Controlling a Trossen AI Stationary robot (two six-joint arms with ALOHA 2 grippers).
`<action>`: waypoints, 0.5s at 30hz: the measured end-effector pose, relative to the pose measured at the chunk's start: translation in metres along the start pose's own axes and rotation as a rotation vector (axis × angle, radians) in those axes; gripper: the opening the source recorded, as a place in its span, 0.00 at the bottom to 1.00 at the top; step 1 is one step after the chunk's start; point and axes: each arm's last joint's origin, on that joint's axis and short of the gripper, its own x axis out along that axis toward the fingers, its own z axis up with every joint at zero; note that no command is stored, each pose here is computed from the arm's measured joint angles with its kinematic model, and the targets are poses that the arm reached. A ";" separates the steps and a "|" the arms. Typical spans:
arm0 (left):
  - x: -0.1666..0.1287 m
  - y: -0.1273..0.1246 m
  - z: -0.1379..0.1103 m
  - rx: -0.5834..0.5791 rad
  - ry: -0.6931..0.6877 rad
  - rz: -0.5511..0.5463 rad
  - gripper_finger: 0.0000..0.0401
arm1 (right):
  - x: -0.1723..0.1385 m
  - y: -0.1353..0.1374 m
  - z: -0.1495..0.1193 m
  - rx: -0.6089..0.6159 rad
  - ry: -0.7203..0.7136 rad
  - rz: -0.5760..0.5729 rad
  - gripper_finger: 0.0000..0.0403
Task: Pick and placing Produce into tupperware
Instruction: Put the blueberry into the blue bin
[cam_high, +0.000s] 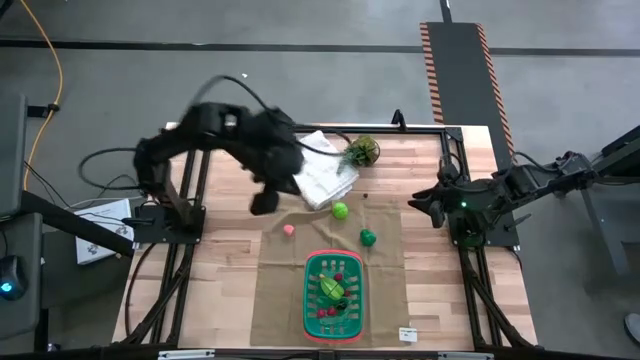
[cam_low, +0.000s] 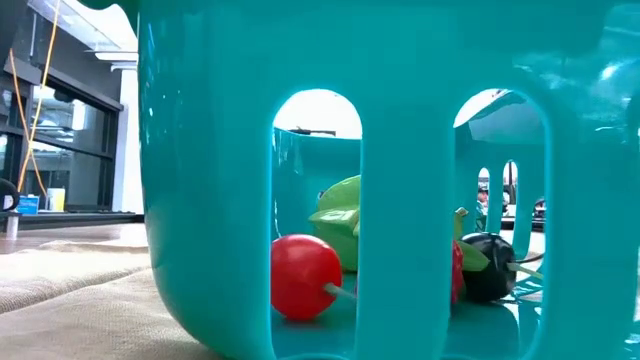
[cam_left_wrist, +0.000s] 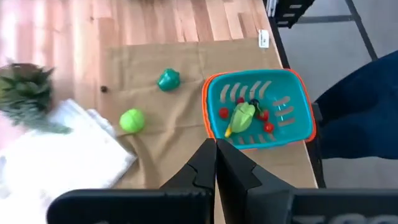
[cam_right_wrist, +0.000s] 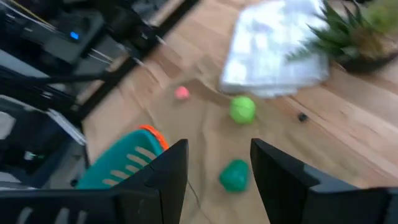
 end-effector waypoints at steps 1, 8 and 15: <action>-0.010 0.002 -0.004 0.003 -0.018 0.011 0.00 | 0.001 0.002 0.001 -0.003 -0.017 0.016 0.41; -0.060 0.015 -0.035 -0.018 -0.123 0.097 0.00 | 0.005 0.011 0.007 0.010 -0.110 0.034 0.41; -0.047 0.032 -0.088 -0.122 -0.240 0.076 0.00 | 0.018 0.022 0.014 0.050 -0.201 0.030 0.41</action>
